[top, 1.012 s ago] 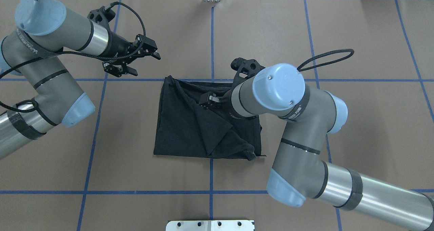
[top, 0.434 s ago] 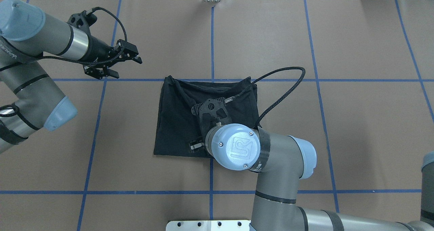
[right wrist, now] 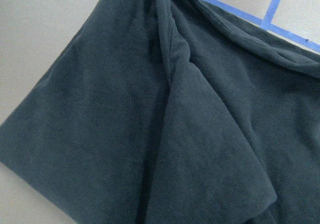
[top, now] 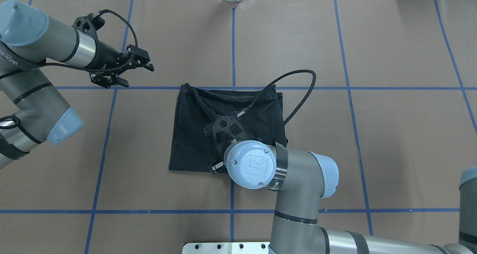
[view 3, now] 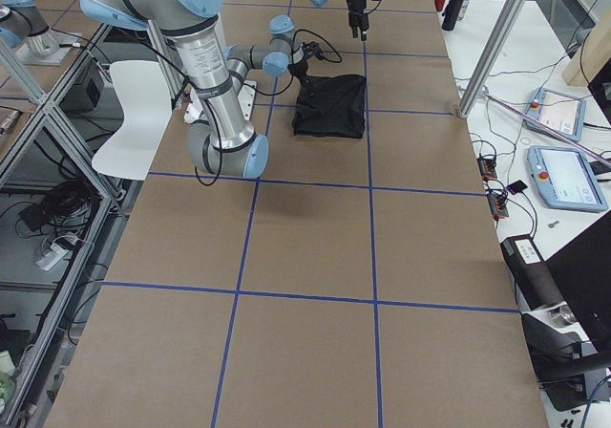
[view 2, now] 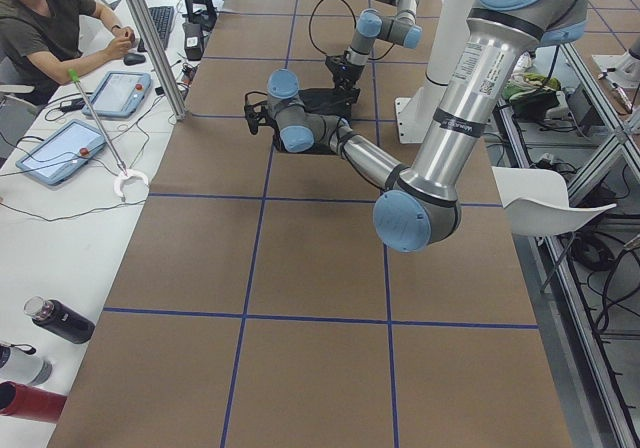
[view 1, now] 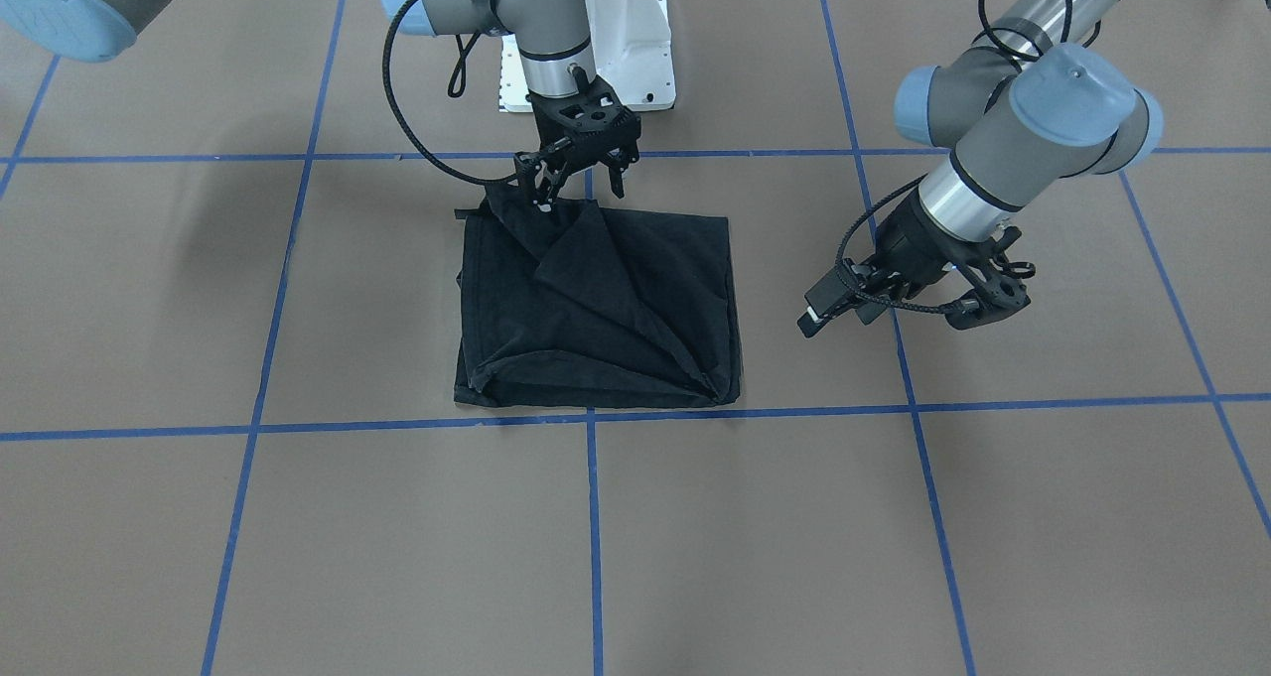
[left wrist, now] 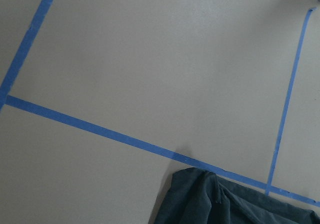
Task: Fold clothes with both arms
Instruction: 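Press and smooth the folded shirt's top with the right gripper, then raise the right gripper off the shirt toward its far edge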
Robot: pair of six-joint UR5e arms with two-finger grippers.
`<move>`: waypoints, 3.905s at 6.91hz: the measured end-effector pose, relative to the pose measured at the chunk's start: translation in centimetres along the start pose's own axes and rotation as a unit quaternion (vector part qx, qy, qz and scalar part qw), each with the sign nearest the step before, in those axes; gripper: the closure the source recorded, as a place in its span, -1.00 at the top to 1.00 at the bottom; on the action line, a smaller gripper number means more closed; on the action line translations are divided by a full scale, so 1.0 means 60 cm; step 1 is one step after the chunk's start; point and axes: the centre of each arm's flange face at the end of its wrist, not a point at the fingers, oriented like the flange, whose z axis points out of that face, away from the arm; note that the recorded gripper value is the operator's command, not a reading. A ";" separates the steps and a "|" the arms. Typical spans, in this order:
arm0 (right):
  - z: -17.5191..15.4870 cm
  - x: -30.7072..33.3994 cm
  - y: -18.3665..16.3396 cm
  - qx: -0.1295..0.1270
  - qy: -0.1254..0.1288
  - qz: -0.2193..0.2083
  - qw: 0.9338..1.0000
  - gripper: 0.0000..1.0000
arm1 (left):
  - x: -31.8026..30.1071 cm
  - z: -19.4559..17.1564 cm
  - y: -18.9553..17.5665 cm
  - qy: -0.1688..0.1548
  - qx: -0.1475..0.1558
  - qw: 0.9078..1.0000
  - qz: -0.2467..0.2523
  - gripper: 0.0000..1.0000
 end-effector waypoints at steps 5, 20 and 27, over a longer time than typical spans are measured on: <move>0.027 -0.013 0.011 -0.011 0.010 -0.014 1.000 0.24 | -0.004 0.004 -0.002 -0.003 0.000 1.000 -0.002 0.99; -0.033 0.067 -0.005 -0.007 0.001 0.001 1.000 -1.00 | 0.002 0.002 0.000 -0.001 0.000 1.000 -0.001 0.99; 0.024 0.264 -0.110 -0.004 0.087 0.028 0.996 -1.00 | 0.015 -0.001 0.005 0.005 0.000 1.000 0.002 0.99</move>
